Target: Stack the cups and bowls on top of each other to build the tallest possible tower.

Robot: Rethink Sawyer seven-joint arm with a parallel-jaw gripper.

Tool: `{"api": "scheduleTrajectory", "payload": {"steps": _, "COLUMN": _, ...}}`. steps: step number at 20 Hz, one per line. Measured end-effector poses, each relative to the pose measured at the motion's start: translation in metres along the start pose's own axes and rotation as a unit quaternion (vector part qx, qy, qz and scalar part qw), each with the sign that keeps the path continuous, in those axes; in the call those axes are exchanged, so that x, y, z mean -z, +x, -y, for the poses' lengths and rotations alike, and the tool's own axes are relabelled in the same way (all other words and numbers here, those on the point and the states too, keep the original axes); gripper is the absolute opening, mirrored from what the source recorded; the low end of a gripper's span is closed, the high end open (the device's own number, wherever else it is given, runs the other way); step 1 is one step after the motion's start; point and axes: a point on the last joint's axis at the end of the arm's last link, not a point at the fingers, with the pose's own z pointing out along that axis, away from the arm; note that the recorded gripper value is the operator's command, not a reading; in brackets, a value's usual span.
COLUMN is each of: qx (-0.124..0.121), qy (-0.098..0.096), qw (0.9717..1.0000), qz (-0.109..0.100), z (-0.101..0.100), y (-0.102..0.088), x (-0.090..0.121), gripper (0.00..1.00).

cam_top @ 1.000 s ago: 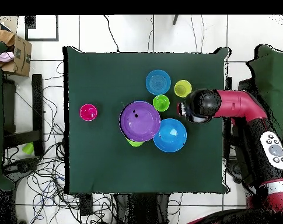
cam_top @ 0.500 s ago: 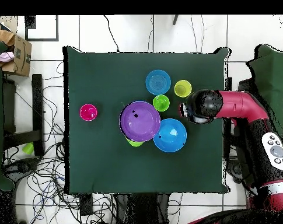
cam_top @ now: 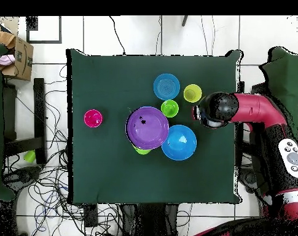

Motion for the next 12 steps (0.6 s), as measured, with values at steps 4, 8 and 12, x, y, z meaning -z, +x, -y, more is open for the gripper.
{"api": "scheduleTrajectory", "payload": {"steps": 4, "qx": -0.007, "qy": 0.005, "qw": 0.9999, "qz": 0.005, "z": 0.009, "y": -0.005, "x": 0.001, "gripper": 1.00}}
{"api": "scheduleTrajectory", "payload": {"steps": 8, "qx": -0.011, "qy": 0.007, "qw": 0.9999, "qz": 0.005, "z": 0.014, "y": -0.005, "x": -0.001, "gripper": 1.00}}
{"api": "scheduleTrajectory", "payload": {"steps": 12, "qx": -0.012, "qy": 0.007, "qw": 0.9999, "qz": 0.006, "z": 0.015, "y": -0.006, "x": -0.001, "gripper": 1.00}}
